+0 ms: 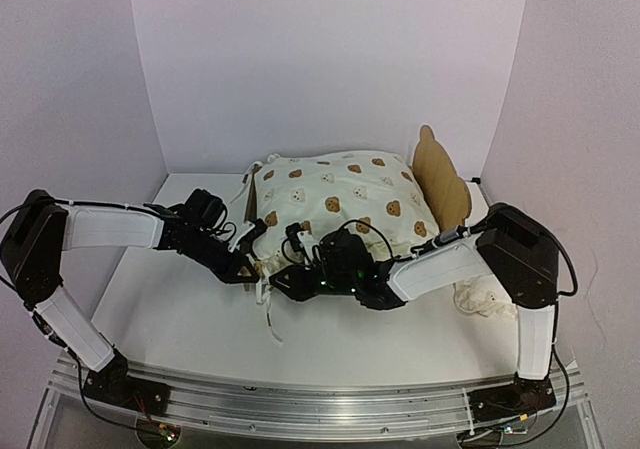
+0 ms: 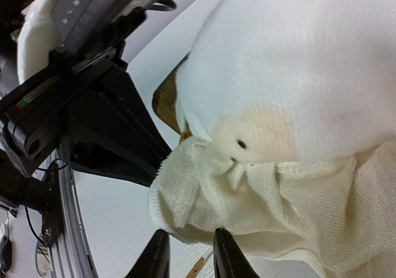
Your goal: Set up the pet bed
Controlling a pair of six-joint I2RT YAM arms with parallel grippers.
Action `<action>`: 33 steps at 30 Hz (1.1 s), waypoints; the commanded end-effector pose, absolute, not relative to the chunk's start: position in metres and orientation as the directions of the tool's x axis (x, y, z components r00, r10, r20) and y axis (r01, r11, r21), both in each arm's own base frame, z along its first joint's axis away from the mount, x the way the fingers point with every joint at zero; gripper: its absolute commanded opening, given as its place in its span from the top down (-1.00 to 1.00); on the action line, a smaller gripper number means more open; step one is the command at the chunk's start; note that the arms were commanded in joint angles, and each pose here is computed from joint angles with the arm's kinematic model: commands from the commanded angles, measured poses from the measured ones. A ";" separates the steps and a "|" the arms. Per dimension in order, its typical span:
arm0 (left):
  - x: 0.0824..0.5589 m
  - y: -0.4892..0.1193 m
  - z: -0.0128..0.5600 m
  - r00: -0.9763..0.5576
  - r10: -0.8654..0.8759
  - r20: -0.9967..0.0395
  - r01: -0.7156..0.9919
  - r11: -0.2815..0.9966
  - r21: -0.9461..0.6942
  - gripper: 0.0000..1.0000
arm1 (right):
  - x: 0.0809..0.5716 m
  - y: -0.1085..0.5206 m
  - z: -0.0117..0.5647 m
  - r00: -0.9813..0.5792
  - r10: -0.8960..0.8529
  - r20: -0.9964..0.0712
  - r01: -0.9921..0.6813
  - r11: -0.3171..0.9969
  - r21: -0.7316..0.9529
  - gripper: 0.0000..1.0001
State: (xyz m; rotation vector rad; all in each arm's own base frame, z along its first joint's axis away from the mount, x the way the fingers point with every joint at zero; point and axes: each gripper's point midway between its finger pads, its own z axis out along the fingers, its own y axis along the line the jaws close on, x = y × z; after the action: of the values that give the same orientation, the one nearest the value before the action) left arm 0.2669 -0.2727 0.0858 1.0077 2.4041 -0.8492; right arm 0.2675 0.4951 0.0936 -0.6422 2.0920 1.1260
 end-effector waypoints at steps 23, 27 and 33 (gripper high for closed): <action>0.251 -0.260 0.064 -0.804 0.337 -0.490 0.573 0.659 -0.488 1.00 | 0.283 0.510 0.047 -0.553 -0.036 -0.832 -0.558 0.758 0.338 0.42; 0.253 -0.259 0.064 -0.796 0.337 -0.503 0.580 0.662 -0.474 1.00 | 0.287 0.520 0.056 -0.515 -0.049 -0.856 -0.590 0.744 0.312 0.45; 0.252 -0.258 0.061 -0.793 0.338 -0.506 0.582 0.663 -0.470 1.00 | 0.288 0.520 0.070 -0.481 -0.050 -0.875 -0.609 0.737 0.293 0.43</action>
State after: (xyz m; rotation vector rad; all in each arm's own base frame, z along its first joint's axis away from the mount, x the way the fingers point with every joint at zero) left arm 0.2449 -0.2547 0.0478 0.7331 2.5713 -0.8948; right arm 0.2800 0.5131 0.0398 -0.5132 2.0711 0.7322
